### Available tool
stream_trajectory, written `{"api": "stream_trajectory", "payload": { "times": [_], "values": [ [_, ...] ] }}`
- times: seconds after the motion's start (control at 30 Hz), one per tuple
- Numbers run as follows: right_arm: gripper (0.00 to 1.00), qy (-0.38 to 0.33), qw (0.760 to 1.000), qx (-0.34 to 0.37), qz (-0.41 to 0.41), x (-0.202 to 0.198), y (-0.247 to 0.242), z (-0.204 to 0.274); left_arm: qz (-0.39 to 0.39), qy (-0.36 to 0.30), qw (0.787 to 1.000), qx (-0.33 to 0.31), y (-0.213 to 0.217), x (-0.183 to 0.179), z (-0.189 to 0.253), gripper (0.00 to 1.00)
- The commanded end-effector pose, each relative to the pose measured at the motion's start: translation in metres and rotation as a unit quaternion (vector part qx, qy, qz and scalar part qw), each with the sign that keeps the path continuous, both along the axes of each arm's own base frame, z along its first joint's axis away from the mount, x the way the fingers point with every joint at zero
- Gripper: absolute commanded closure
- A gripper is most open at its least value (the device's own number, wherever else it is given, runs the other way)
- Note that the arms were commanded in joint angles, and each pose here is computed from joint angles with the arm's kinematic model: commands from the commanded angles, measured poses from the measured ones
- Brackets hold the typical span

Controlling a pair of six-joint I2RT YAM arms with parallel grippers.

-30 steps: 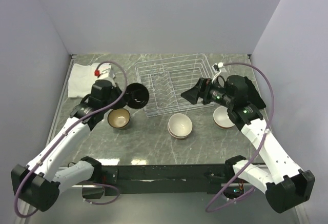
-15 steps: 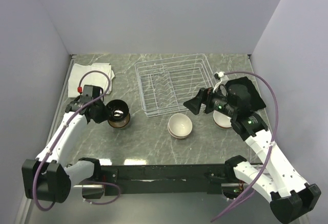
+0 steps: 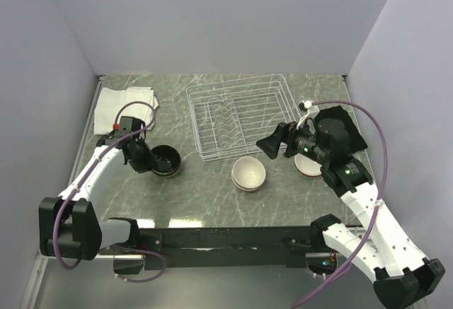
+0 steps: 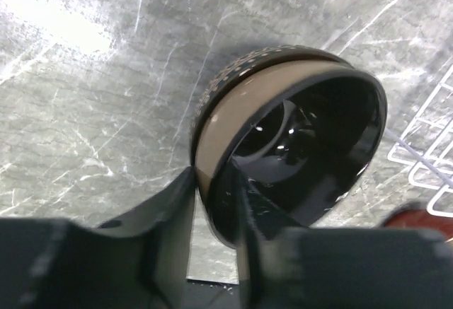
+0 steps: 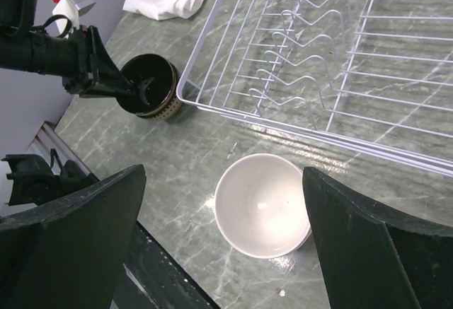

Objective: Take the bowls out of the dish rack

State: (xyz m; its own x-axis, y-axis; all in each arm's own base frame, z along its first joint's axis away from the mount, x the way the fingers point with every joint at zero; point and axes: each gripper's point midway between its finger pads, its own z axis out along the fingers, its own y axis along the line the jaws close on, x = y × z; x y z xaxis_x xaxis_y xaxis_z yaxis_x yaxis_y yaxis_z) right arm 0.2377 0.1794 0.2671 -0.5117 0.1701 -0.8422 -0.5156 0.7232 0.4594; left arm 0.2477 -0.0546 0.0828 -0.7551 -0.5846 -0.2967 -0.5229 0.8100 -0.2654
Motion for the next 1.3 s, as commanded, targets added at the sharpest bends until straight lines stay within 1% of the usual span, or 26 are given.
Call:
{"api": "stream_trajectory", "payload": {
  "times": [0.0,0.03,0.07,0.1,0.17,0.23,0.27,0.37,0.4,0.43,0.47,0.5,0.57,0.63,0.67,0.73,0.77,0.8,0.83,0.87,1.0,1.03,1.17,1.2,1.23,1.27],
  "values": [
    [0.0,-0.012,1.0,-0.009,-0.004,0.002,-0.002,0.002,0.005,-0.043,0.999,-0.007,-0.001,0.012,0.018,0.62],
    [0.0,-0.013,1.0,-0.009,-0.004,0.002,-0.002,0.002,0.006,-0.046,0.999,-0.008,-0.002,0.011,0.021,0.59],
    [0.0,-0.011,1.0,-0.011,-0.005,0.003,-0.002,0.001,0.015,-0.052,0.999,0.007,0.004,0.013,0.022,0.57],
    [0.0,-0.012,1.0,-0.01,-0.004,0.003,-0.002,0.002,0.019,-0.06,0.998,0.011,0.007,0.013,0.027,0.52],
    [0.0,-0.013,1.0,-0.012,-0.003,0.002,-0.001,0.004,0.028,-0.069,0.997,0.023,0.012,0.012,0.032,0.48],
    [0.0,-0.013,1.0,-0.014,-0.006,0.002,-0.003,0.005,0.033,-0.087,0.995,0.026,0.015,0.012,0.04,0.39],
    [0.0,-0.013,1.0,-0.017,-0.008,0.002,-0.004,0.006,0.033,-0.096,0.995,0.027,0.015,0.012,0.044,0.38],
    [0.0,-0.016,0.999,-0.022,-0.021,0.002,-0.009,0.01,0.039,-0.139,0.989,0.027,0.018,0.012,0.064,0.18],
    [0.0,-0.017,0.999,-0.023,-0.027,0.003,-0.011,0.011,0.042,-0.165,0.985,0.029,0.02,0.011,0.076,0.1],
    [0.0,-0.021,0.999,-0.024,-0.037,0.002,-0.015,0.014,0.042,-0.184,0.982,0.031,0.022,0.011,0.085,0.06],
    [0.0,-0.023,0.998,-0.029,-0.058,0.005,-0.021,0.015,0.041,-0.197,0.979,0.035,0.023,0.009,0.092,0.04],
    [0.0,-0.026,0.997,-0.033,-0.072,0.006,-0.026,0.016,0.046,-0.226,0.972,0.037,0.026,0.005,0.108,0.01],
    [0.0,-0.034,0.994,-0.039,-0.099,0.005,-0.037,0.023,0.051,-0.259,0.963,0.051,0.034,-0.001,0.128,0.01],
    [0.0,-0.044,0.987,-0.047,-0.144,0.005,-0.055,0.03,0.052,-0.314,0.946,0.062,0.04,-0.012,0.159,0.01],
    [0.0,-0.046,0.984,-0.05,-0.165,0.005,-0.063,0.031,0.054,-0.347,0.934,0.064,0.043,-0.021,0.176,0.01],
    [0.0,-0.058,0.973,-0.055,-0.217,0.001,-0.084,0.034,0.053,-0.382,0.919,0.084,0.051,-0.033,0.198,0.01],
    [0.0,-0.062,0.968,-0.049,-0.237,0.0,-0.091,0.036,0.053,-0.411,0.906,0.089,0.054,-0.044,0.212,0.01],
    [0.0,-0.068,0.959,-0.05,-0.27,-0.001,-0.103,0.037,0.052,-0.429,0.897,0.095,0.057,-0.051,0.223,0.01],
    [0.0,-0.075,0.955,-0.038,-0.285,-0.007,-0.11,0.036,0.044,-0.442,0.889,0.109,0.06,-0.057,0.23,0.01],
    [0.0,-0.079,0.951,-0.034,-0.298,-0.01,-0.116,0.036,0.044,-0.464,0.877,0.115,0.063,-0.067,0.241,0.01],
    [0.0,-0.103,0.933,-0.011,-0.346,-0.027,-0.14,0.04,0.03,-0.512,0.847,0.142,0.069,-0.093,0.268,0.01],
    [0.0,-0.111,0.925,0.004,-0.364,-0.034,-0.148,0.041,0.025,-0.52,0.84,0.152,0.071,-0.097,0.272,0.0],
    [0.0,-0.149,0.908,0.045,-0.388,-0.054,-0.164,0.046,0.012,-0.559,0.811,0.173,0.074,-0.118,0.287,0.01],
    [0.0,-0.155,0.905,0.048,-0.393,-0.056,-0.167,0.042,0.008,-0.564,0.806,0.177,0.074,-0.121,0.289,0.01],
    [0.0,-0.167,0.897,0.07,-0.403,-0.066,-0.174,0.046,0.002,-0.567,0.803,0.185,0.074,-0.124,0.289,0.0],
    [0.0,-0.171,0.887,0.077,-0.423,-0.069,-0.183,0.046,0.002,-0.573,0.798,0.186,0.075,-0.13,0.29,0.01]
  ]
}}
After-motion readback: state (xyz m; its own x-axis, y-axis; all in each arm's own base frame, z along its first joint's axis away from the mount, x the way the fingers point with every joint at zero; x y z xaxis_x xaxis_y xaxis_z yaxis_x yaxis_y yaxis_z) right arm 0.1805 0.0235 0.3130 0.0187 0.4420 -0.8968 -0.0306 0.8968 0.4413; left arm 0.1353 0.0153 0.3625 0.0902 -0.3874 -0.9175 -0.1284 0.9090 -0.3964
